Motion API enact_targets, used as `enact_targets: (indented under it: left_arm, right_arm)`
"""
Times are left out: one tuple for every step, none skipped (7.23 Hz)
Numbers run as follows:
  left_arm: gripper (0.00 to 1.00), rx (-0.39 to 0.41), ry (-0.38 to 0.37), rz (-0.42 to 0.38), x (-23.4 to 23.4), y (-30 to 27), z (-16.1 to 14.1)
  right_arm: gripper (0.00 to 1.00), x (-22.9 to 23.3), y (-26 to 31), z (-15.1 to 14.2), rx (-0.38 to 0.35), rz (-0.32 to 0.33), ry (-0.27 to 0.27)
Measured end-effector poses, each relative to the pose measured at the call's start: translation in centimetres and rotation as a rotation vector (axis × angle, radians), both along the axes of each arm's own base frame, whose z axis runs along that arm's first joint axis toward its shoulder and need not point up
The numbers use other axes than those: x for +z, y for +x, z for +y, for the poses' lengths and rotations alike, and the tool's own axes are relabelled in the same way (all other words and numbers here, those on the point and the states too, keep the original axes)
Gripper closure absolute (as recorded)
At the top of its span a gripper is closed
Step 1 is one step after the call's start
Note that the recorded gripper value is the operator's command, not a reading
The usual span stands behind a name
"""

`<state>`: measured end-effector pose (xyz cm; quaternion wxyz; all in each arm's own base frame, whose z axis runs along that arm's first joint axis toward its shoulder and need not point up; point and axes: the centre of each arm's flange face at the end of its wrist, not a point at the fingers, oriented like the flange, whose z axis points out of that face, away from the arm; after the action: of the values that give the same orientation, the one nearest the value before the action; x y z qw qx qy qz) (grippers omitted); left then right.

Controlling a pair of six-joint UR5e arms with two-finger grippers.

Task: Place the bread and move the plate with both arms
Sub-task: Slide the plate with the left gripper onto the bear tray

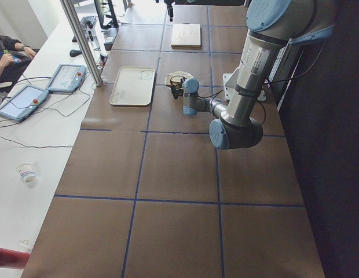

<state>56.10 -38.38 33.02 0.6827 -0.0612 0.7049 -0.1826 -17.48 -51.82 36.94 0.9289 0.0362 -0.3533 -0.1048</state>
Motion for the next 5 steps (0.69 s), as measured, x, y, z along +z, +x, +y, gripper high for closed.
enact_targets:
  left_arm:
    - [0.99,0.001,0.003,0.007,-0.3,-0.1,0.1]
    - [0.99,0.002,0.007,0.017,-0.9,-0.3,0.2]
    - [1.00,0.001,0.015,0.038,-1.9,-0.8,0.2]
    - [1.00,-0.003,0.017,0.061,-2.9,-1.5,0.2]
    - [1.00,-0.014,0.002,0.091,-4.2,-2.2,-0.3]
  right_arm:
    - [0.00,0.0,0.1,0.0,0.002,0.000,0.000]
    - [0.00,0.0,0.3,-0.1,0.005,-0.001,0.000]
    - [0.00,0.0,0.7,-0.2,0.012,-0.001,0.000]
    - [0.00,0.4,1.5,-0.3,0.021,0.000,-0.002]
    - [0.00,1.6,2.8,-0.1,0.026,0.001,0.001]
